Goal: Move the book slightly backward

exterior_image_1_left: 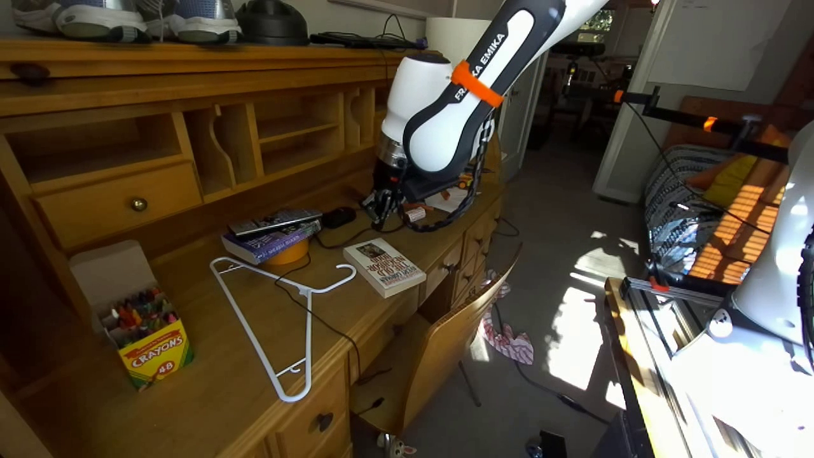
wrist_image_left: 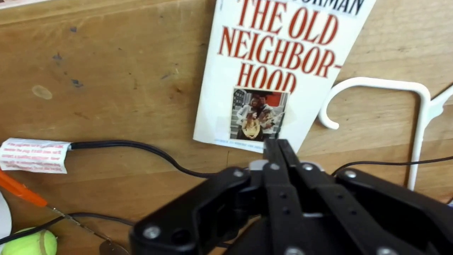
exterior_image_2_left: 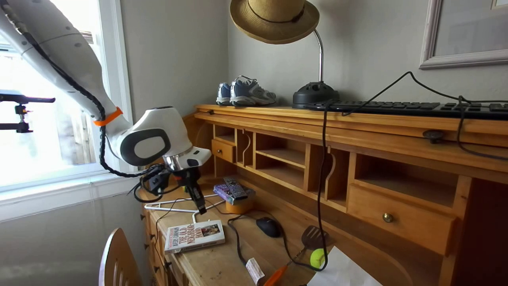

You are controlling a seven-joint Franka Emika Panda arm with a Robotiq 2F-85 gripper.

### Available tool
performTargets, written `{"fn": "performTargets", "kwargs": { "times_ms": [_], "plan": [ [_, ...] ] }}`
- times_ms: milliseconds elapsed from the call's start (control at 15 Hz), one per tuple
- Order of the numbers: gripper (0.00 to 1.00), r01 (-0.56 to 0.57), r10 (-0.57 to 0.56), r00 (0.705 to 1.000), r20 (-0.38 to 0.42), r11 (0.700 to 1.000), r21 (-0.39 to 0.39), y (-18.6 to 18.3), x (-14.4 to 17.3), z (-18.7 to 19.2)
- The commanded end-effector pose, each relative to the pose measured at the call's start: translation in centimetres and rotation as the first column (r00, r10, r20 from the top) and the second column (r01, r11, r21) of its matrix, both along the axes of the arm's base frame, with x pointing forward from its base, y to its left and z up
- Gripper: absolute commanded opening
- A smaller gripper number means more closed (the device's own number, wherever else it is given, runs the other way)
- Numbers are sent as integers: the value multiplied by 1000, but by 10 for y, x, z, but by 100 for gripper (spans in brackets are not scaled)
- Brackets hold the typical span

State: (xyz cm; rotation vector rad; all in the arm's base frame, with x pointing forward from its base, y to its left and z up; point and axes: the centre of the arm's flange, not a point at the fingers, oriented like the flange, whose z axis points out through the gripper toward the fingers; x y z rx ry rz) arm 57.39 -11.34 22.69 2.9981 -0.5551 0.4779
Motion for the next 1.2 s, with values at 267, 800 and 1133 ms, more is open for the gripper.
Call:
{"fn": "performTargets", "kwargs": {
  "times_ms": [267,800,1133],
  "plan": [
    [0,27,-25,998,53,998,-50,-11,46,-57],
    [0,8,-7,1000,23,998,-59,-1,60,-85],
    [0,19,-19,1000,1,995,-95,-11,59,-86]
  ]
}}
